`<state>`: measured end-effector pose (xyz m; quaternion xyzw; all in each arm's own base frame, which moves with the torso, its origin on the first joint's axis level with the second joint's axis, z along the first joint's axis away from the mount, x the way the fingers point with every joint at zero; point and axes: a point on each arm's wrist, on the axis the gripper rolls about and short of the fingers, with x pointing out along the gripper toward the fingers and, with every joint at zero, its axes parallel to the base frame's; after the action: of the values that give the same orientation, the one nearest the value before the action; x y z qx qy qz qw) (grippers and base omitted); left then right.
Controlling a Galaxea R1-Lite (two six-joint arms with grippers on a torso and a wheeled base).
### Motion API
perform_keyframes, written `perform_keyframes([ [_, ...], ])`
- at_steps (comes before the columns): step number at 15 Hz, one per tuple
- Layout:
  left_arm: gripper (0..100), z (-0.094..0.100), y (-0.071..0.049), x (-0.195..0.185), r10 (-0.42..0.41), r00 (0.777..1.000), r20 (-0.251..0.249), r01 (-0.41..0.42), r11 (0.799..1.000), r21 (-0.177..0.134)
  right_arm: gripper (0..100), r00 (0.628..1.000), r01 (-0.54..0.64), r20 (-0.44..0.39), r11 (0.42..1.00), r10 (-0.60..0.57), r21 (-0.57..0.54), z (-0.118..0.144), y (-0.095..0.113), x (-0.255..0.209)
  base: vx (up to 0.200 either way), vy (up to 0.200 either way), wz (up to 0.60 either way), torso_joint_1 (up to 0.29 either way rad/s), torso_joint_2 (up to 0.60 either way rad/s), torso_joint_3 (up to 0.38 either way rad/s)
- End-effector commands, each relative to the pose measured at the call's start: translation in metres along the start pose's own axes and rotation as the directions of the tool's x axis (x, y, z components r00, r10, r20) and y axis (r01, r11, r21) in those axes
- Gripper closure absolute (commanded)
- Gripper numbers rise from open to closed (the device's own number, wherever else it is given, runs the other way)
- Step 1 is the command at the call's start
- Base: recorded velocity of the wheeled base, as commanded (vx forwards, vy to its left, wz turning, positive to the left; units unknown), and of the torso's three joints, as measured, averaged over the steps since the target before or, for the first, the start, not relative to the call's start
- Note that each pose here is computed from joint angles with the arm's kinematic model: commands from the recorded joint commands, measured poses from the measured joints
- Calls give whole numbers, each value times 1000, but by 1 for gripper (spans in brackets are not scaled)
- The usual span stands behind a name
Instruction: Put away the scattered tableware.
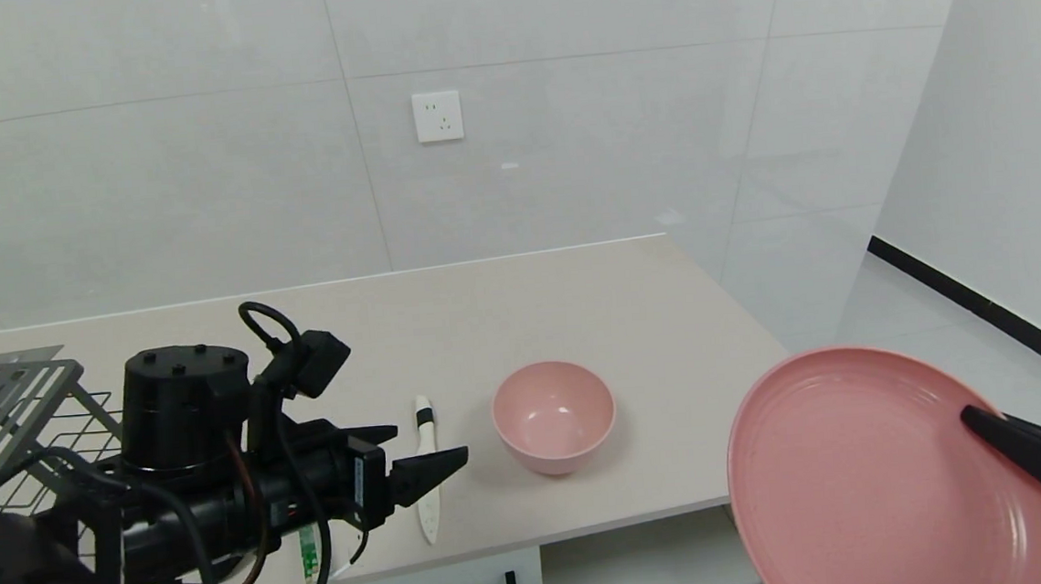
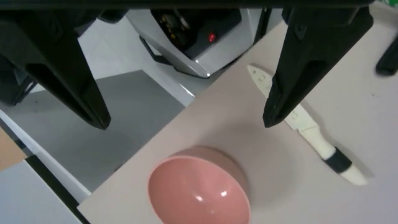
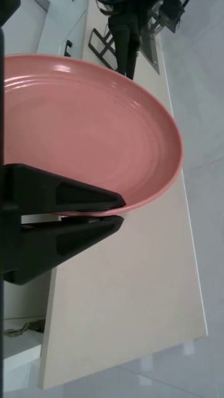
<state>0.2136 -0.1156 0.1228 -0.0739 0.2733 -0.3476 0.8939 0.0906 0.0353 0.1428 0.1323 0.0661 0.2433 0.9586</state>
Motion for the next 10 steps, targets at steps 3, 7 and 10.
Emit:
perform_keyframes([
  [3,0,-5,10,30,5,1000,4,-5,1000,4,100,1000,3,-21,1000,-2,5,-2,-1,2,0,0,0,0,0,0],
  [7,0,-11,16,67,24,1000,4,-24,1000,12,100,1000,2,-19,1000,-2,6,-2,-1,2,0,0,0,0,0,0],
  [10,0,-4,11,98,26,999,45,-24,998,-62,100,1000,2,-19,1000,-2,6,-2,-1,2,0,0,0,0,0,0],
])
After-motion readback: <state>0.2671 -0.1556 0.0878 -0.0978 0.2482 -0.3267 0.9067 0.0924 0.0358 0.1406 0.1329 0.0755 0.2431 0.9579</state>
